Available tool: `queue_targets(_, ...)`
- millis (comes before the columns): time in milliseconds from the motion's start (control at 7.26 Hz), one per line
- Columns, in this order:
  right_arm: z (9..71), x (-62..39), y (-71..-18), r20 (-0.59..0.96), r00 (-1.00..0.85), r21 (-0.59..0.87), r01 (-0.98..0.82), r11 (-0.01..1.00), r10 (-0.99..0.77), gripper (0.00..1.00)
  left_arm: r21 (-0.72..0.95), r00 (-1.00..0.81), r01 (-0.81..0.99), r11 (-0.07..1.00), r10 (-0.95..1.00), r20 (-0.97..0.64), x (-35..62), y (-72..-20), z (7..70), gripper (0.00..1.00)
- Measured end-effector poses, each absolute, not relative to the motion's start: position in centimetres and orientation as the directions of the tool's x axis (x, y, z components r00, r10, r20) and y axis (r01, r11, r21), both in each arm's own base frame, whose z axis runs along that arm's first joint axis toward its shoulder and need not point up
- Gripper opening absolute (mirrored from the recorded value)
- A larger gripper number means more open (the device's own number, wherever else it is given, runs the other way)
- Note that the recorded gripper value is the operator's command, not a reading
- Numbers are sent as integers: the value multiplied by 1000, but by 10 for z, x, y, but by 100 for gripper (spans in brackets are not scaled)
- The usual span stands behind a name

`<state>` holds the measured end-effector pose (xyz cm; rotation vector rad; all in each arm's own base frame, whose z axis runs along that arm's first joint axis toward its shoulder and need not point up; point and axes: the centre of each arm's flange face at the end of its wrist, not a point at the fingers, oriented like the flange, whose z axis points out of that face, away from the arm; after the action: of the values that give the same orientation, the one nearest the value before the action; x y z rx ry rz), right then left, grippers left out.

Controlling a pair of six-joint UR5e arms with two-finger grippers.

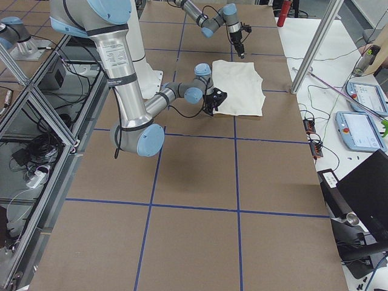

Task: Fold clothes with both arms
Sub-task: 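Grasp the folded shirt's corner nearest the right gripper, then drag the folded shirt corner toward the robot with the right gripper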

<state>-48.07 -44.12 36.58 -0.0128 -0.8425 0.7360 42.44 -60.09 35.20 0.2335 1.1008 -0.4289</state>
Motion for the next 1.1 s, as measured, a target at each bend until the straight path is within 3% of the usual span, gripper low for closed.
queue_targets(689, 346, -465, -428, 695, 390, -319, -585, 746, 603, 0, -28, 385, 448, 894, -222, -896, 421, -598, 357, 62)
queue_targets(1102, 357, -411, -324, 696, 423, -353, -503, 789, 580, 0, -16, 375, 442, 897, -201, -905, 420, -595, 348, 60)
